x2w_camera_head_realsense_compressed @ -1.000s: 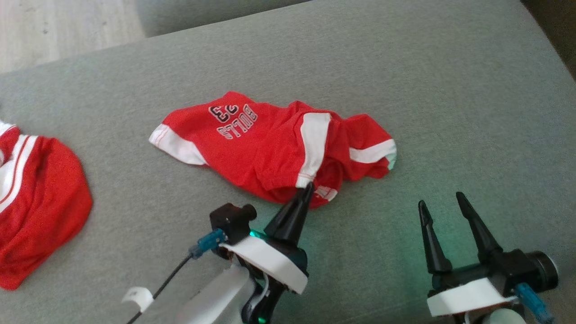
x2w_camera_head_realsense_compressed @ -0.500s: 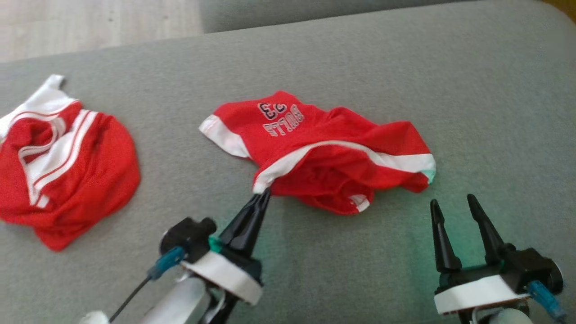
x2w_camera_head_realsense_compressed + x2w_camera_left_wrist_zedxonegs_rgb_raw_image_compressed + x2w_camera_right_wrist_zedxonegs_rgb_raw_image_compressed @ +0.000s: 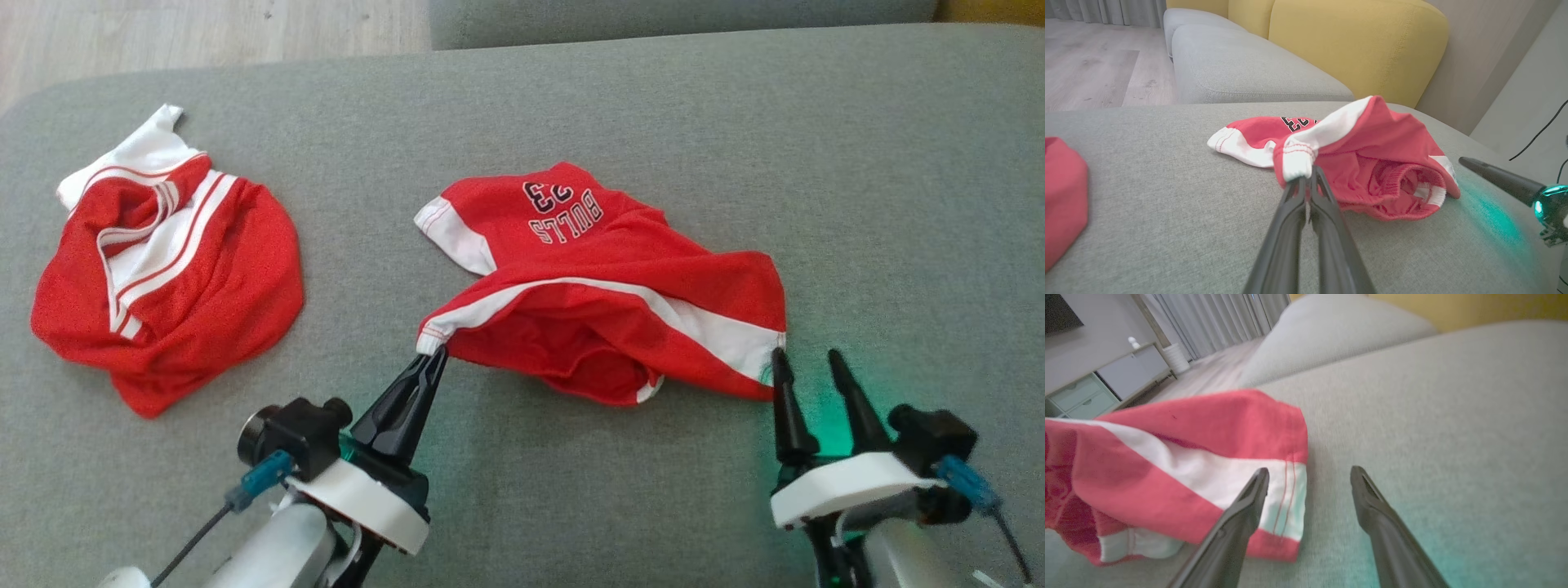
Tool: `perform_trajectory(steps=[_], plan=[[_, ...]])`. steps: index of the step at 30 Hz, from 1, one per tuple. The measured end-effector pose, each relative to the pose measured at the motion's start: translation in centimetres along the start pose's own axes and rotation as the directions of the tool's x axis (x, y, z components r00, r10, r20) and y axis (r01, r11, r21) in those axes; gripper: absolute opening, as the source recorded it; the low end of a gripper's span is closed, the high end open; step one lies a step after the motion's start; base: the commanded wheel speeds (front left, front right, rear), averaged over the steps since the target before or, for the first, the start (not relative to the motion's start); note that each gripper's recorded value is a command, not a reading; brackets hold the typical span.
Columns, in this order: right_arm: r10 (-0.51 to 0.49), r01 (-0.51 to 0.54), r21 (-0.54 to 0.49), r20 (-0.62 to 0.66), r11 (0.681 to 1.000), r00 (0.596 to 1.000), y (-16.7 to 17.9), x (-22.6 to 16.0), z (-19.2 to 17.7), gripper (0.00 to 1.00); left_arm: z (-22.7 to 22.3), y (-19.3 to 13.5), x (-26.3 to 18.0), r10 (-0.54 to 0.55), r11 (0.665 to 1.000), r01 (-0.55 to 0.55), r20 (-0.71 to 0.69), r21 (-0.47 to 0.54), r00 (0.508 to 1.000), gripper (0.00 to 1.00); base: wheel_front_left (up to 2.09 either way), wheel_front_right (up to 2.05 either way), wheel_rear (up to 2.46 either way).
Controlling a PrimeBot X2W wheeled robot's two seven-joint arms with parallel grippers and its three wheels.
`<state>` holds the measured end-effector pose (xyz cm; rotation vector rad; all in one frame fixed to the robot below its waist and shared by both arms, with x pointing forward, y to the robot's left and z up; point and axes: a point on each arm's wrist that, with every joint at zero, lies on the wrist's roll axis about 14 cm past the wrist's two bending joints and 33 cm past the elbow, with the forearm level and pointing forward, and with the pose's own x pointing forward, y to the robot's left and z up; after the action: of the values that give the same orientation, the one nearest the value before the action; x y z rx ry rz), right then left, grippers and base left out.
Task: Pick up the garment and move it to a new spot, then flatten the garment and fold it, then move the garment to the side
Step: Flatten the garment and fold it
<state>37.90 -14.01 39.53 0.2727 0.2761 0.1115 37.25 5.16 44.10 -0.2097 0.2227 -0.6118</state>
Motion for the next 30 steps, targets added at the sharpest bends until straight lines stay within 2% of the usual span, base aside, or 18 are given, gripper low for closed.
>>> perform_trajectory(steps=[6,7,8,10,15,18,21,24,27,30], plan=[[0.052,-0.054,-0.010,-0.125,0.998,0.991,1.6,0.7,-3.4,1.00,-0.4,0.0,-0.3,0.003,1.000,-0.003,-0.011,0.001,1.000,0.00,0.00,0.00,0.00],[0.061,-0.063,-0.015,-0.133,0.998,0.989,1.8,1.0,-3.5,0.95,-0.5,0.0,-0.4,0.005,1.000,-0.005,-0.014,0.001,1.000,0.00,0.00,0.00,0.00],[0.065,-0.069,-0.021,-0.137,0.997,0.988,1.9,1.3,-3.5,0.56,-0.5,0.1,-0.5,0.007,1.000,-0.007,-0.015,0.004,1.000,0.00,0.00,0.00,0.00],[0.069,-0.073,-0.028,-0.139,0.997,0.988,1.8,1.8,-3.3,0.00,-0.5,0.2,-0.7,0.013,1.000,-0.013,-0.016,0.006,1.000,0.00,0.00,0.00,0.00],[0.073,-0.077,-0.032,-0.103,0.997,0.992,1.7,2.2,-1.9,0.00,-0.1,0.5,-1.0,0.013,0.998,-0.012,-0.010,0.063,1.000,0.00,0.00,0.00,0.00],[0.050,-0.049,-0.029,0.023,0.998,0.999,0.6,2.8,2.1,0.00,0.7,0.7,-1.3,-0.007,0.989,0.008,-0.008,0.145,1.000,0.00,0.00,0.00,0.00],[0.028,-0.020,-0.051,0.173,0.999,0.985,-0.8,2.8,7.2,0.00,3.1,1.5,-0.7,-0.039,0.964,0.032,0.022,0.264,0.999,0.00,0.00,0.00,0.00],[0.027,-0.002,-0.084,0.306,0.996,0.952,-1.6,2.6,12.1,0.00,7.7,2.1,0.9,-0.100,0.910,0.058,0.082,0.410,0.992,0.00,0.00,0.00,0.00],[0.048,0.008,-0.132,0.416,0.991,0.908,-2.0,3.2,17.2,0.00,12.3,1.9,3.0,-0.174,0.832,0.089,0.106,0.547,0.979,0.00,0.00,0.00,0.00],[0.097,0.014,-0.210,0.506,0.978,0.857,-1.9,5.1,23.5,0.00,16.2,1.4,5.7,-0.238,0.759,0.118,0.104,0.640,0.966,0.00,0.00,0.00,0.00]])
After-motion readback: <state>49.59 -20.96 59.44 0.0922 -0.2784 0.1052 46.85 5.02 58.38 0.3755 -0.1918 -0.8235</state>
